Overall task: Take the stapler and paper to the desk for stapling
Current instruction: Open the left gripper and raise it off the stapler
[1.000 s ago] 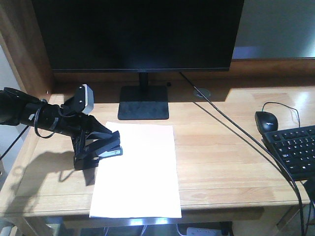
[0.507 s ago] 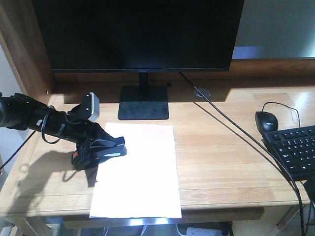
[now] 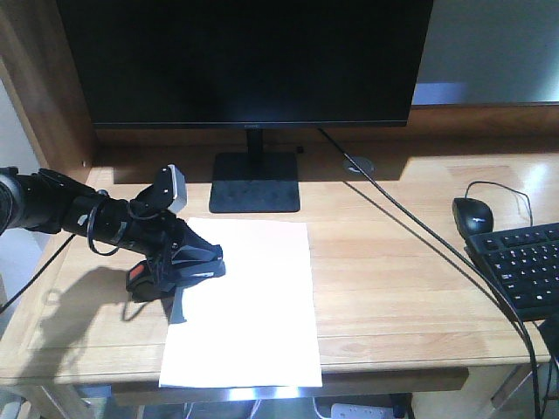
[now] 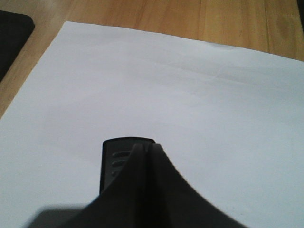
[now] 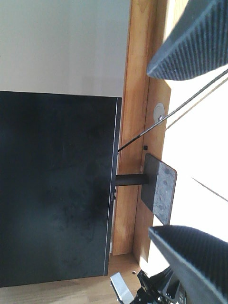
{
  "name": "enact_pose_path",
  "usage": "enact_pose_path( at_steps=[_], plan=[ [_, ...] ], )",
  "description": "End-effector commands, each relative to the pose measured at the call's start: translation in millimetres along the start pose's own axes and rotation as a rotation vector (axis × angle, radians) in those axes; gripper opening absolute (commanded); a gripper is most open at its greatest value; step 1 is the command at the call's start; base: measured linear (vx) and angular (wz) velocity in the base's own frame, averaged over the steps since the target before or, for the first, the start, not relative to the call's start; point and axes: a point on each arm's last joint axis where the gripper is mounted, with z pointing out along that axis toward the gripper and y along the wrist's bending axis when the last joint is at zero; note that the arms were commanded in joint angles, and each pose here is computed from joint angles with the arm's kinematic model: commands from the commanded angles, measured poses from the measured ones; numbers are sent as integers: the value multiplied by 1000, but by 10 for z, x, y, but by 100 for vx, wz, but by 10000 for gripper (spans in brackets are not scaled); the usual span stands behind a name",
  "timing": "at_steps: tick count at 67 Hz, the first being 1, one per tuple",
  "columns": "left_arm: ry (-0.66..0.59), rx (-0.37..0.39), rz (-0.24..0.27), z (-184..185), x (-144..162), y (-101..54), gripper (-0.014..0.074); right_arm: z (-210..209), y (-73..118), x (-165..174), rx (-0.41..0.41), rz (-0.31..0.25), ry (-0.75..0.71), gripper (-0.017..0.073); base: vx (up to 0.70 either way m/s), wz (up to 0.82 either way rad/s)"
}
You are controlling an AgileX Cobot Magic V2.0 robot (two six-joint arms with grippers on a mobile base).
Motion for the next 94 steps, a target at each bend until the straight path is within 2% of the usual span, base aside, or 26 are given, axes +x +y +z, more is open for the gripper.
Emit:
enact_pose_path(
  at_steps=[1, 12, 27, 35, 43, 55, 62, 71, 79, 83, 86, 89, 94],
  plan=[
    [54, -40, 42, -38, -41, 23, -6, -2, 17, -99, -19, -23, -35, 578, 0, 0],
    [49, -53, 52, -85, -99, 20, -6, -2, 17, -99, -19, -23, -35, 578, 0, 0],
    [1, -144, 75, -460, -521, -51, -6, -2, 17, -99, -19, -23, -35, 578, 0, 0],
    [-17, -208, 101, -739, -802, -154, -6, -2, 17, -99, -19, -23, -35, 578, 0, 0],
    [27, -256, 132, -981, -976, -276, -6, -2, 17, -99, -19, -23, -35, 578, 0, 0],
    [126, -388, 94, -1395, -1189, -486, -6, -2, 17, -99, -19, -23, -35, 578, 0, 0],
    [183, -469, 42, -1616, -1264, -612, -6, -2, 17, -99, -19, -23, -35, 578, 0, 0],
    [230, -584, -64, -1886, -1337, -778, -6, -2, 17, -99, -19, -23, -35, 578, 0, 0],
    [210, -683, -198, -2104, -1412, -942, -6, -2, 17, -99, -19, -23, -35, 578, 0, 0],
    [133, -727, -304, -2211, -1489, -1047, -6, -2, 17, -99, -19, -23, -35, 578, 0, 0],
    [89, -749, -348, -2274, -1535, -1110, -6, -2, 16, -99, -18, -23, -34, 578, 0, 0],
    [55, -765, -374, -2341, -1578, -1188, -6, -2, 16, -99, -18, -23, -34, 578, 0, 0],
    [20, -779, -374, -2440, -1640, -1320, -6, -2, 16, -99, -18, -23, -34, 578, 0, 0]
  ],
)
